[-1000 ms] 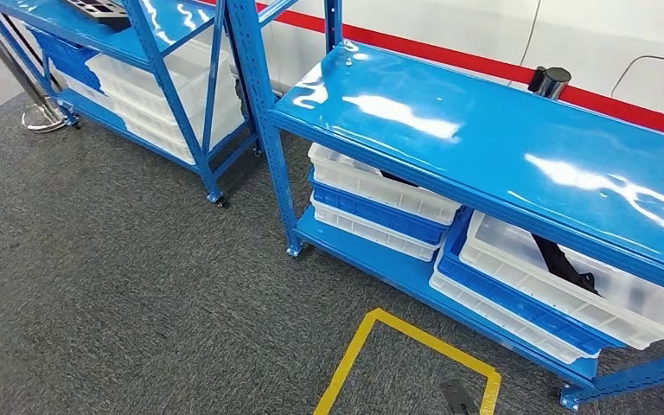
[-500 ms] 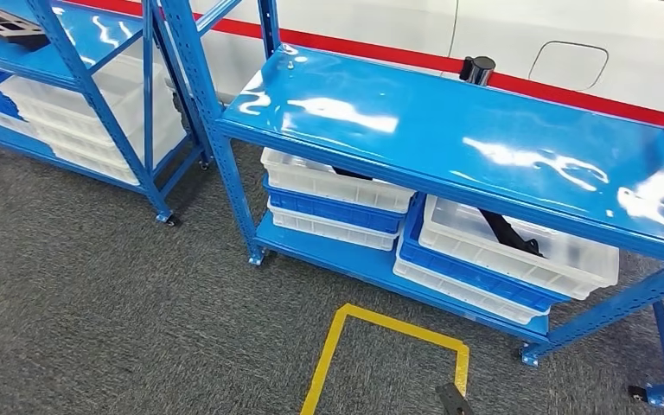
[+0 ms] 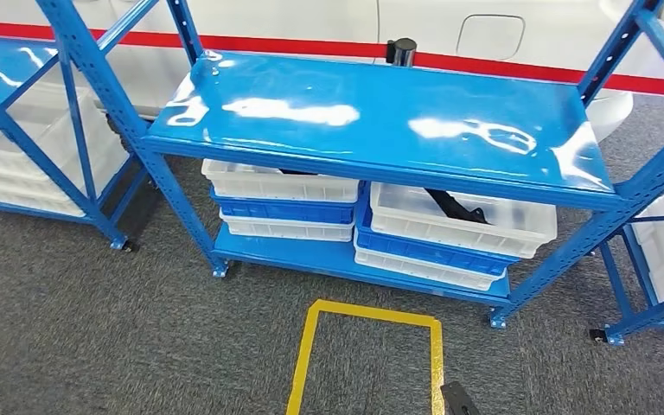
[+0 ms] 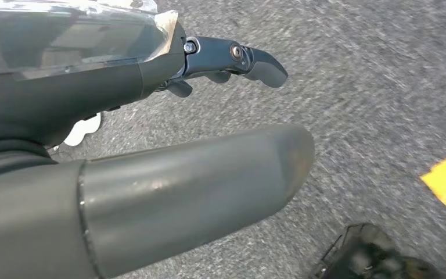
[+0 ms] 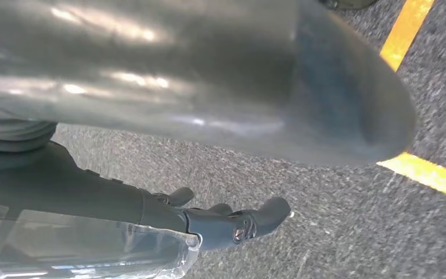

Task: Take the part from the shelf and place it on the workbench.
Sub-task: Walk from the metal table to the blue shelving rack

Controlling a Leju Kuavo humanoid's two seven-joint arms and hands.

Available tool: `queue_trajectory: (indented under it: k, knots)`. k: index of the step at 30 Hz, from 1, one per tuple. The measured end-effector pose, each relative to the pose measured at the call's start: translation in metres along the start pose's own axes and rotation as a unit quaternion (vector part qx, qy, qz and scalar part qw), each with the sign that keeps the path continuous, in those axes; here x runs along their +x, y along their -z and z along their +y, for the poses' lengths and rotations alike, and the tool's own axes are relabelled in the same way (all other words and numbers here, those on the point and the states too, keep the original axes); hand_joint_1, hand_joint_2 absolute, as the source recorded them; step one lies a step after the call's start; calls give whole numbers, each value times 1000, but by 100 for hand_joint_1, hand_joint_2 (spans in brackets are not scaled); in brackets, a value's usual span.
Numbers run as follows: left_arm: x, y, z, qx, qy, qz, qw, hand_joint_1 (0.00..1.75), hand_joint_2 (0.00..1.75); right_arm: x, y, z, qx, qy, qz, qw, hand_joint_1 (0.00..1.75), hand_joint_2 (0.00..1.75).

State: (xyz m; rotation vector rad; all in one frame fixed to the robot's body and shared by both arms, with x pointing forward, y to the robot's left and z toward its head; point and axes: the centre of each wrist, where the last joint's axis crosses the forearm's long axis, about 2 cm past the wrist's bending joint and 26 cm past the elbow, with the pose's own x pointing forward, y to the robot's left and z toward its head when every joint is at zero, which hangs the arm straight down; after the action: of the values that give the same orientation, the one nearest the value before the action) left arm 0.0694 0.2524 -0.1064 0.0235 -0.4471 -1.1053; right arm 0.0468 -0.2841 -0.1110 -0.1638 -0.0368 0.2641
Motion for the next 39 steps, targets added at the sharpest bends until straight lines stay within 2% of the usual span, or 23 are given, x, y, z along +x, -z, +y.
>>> queue_trajectory:
  k: [29,30,33,34,39]
  knots:
    - [1,0,-1,2,0,-5,1000,0,0,-1,0,-2,-21,-24,-10,999,0,0]
    - [1,0,-1,3,-1,-5,1000,0,44,-1,0,-2,-21,-24,-10,999,0,0]
    - [1,0,-1,3,-3,-5,1000,0,175,-1,0,-2,-22,-25,-10,999,0,131]
    - [1,0,-1,3,-4,-5,1000,0,175,-1,0,-2,-22,-25,-10,999,0,175]
    - [-4,-2,-7,0,-38,8,999,0,175,-5,1,-2,-8,-6,-6,1000,0,175]
